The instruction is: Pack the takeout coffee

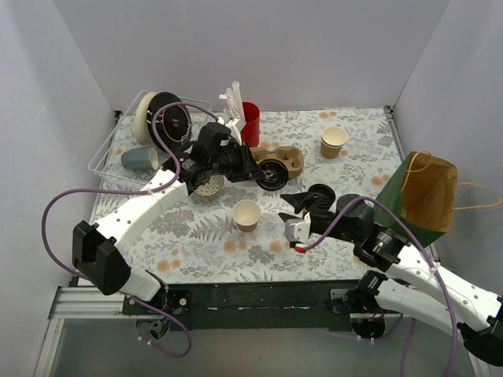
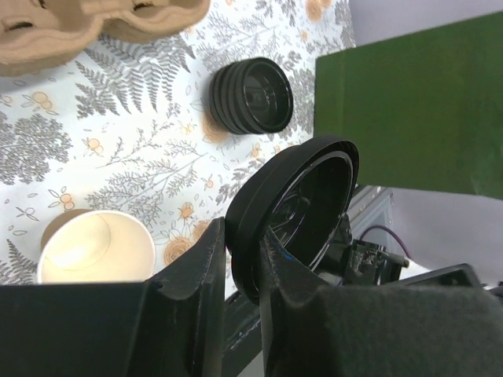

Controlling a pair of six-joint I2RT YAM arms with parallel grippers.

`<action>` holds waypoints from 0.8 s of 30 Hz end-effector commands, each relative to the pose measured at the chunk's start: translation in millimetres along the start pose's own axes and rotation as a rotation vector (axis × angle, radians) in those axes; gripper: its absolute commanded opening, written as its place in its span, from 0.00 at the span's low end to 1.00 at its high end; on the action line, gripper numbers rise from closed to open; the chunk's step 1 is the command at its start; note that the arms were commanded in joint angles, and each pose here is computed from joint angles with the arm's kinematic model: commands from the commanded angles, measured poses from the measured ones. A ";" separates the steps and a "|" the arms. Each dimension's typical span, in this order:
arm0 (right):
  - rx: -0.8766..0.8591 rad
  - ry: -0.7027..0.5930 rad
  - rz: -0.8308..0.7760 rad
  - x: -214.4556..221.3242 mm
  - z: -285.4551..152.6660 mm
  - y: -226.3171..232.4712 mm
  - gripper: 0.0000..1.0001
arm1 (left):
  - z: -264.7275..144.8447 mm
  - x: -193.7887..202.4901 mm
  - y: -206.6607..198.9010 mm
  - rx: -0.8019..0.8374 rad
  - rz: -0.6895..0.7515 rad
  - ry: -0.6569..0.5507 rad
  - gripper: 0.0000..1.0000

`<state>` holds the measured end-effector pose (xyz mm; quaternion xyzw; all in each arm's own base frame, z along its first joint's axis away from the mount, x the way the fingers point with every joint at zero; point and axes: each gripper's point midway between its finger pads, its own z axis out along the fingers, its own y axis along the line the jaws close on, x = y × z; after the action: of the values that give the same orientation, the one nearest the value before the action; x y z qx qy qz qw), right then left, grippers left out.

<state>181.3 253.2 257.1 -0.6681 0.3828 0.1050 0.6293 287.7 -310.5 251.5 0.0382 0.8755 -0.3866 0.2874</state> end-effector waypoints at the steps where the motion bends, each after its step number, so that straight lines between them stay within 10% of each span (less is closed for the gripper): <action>1: 0.100 0.067 -0.246 -3.2 8.7 -17.6 0.60 | -16.3 7.1 -16.7 0.065 0.020 0.047 0.06; 16: 0.186 0.251 -0.360 22.7 34.1 -22.6 0.50 | -13.3 24.5 -11.7 0.075 -0.021 0.109 0.07; 24: 0.227 0.273 -0.330 27.4 36.5 -23.4 0.20 | -18.2 27.4 -16.6 0.101 -0.036 0.114 0.11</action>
<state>222.6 276.6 230.8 -0.6958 0.3505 -0.1205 0.6152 263.7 -314.4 239.5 0.0493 0.8821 -0.4106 0.2254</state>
